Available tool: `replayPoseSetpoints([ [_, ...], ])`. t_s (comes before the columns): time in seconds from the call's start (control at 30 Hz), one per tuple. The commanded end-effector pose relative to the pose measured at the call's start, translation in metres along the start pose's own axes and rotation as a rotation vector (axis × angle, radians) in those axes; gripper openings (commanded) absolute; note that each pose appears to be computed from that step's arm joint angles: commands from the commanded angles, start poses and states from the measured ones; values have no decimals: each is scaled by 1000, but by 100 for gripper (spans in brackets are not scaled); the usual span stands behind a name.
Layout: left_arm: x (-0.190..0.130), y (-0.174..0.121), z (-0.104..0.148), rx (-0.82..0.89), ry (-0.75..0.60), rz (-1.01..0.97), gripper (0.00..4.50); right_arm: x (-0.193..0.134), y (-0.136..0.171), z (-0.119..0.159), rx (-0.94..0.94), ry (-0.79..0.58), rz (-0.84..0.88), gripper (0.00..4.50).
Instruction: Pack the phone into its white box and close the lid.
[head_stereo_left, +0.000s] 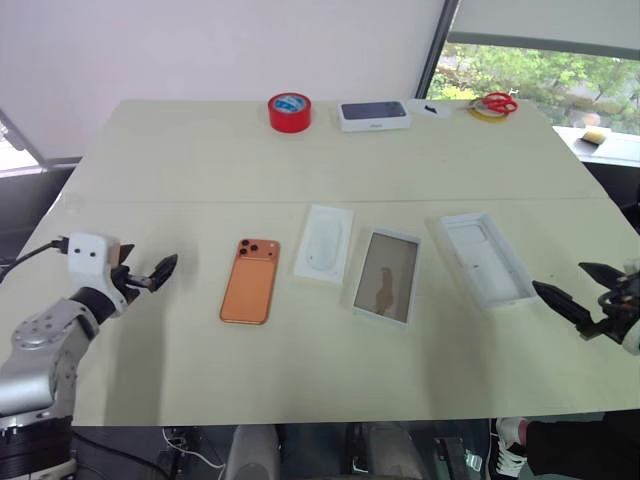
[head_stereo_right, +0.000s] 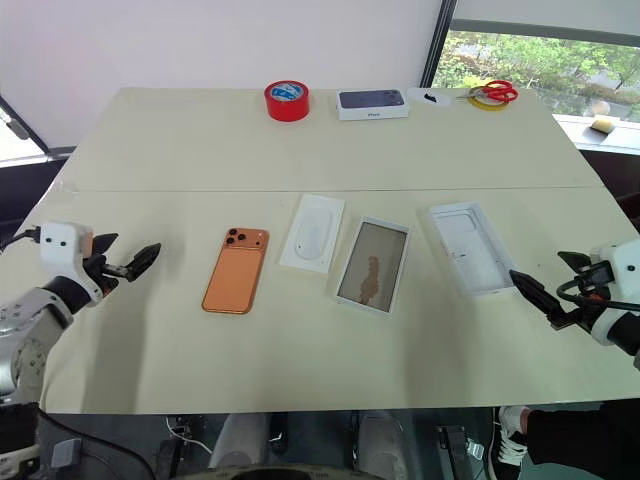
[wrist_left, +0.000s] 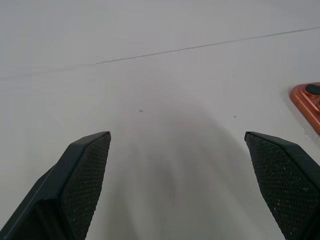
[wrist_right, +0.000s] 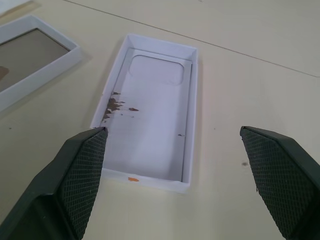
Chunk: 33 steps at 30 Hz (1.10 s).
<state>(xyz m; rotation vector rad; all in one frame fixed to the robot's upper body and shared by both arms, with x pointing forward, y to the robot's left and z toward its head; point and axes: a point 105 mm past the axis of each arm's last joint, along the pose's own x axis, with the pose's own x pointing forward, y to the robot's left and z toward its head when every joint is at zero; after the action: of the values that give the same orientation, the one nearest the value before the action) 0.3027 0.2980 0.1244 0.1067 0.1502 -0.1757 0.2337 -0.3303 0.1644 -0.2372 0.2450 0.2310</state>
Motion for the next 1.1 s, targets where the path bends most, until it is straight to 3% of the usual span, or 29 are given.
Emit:
replayPoseSetpoints([
  [0.03, -1, 0, 21, 38, -64, 1, 450, -7, -9, 17, -28, -57, -25, 443],
  [0.27, 0, -16, 31, 43, -81, -20, 450, 1, -11, 14, -20, -56, -15, 443],
  [0.47, 8, -58, 46, -12, -130, -144, 450, 13, 4, 28, -51, -97, 49, 443],
  [0.57, 13, -93, 49, -70, -119, -281, 450, 24, 21, 42, -77, -126, 111, 443],
  [0.7, 21, -156, 49, -128, -50, -490, 450, 46, 74, 58, -175, -145, 279, 443],
  [1.1, 71, -199, 45, -334, 264, -468, 450, 70, 149, 61, -260, -109, 488, 443],
])
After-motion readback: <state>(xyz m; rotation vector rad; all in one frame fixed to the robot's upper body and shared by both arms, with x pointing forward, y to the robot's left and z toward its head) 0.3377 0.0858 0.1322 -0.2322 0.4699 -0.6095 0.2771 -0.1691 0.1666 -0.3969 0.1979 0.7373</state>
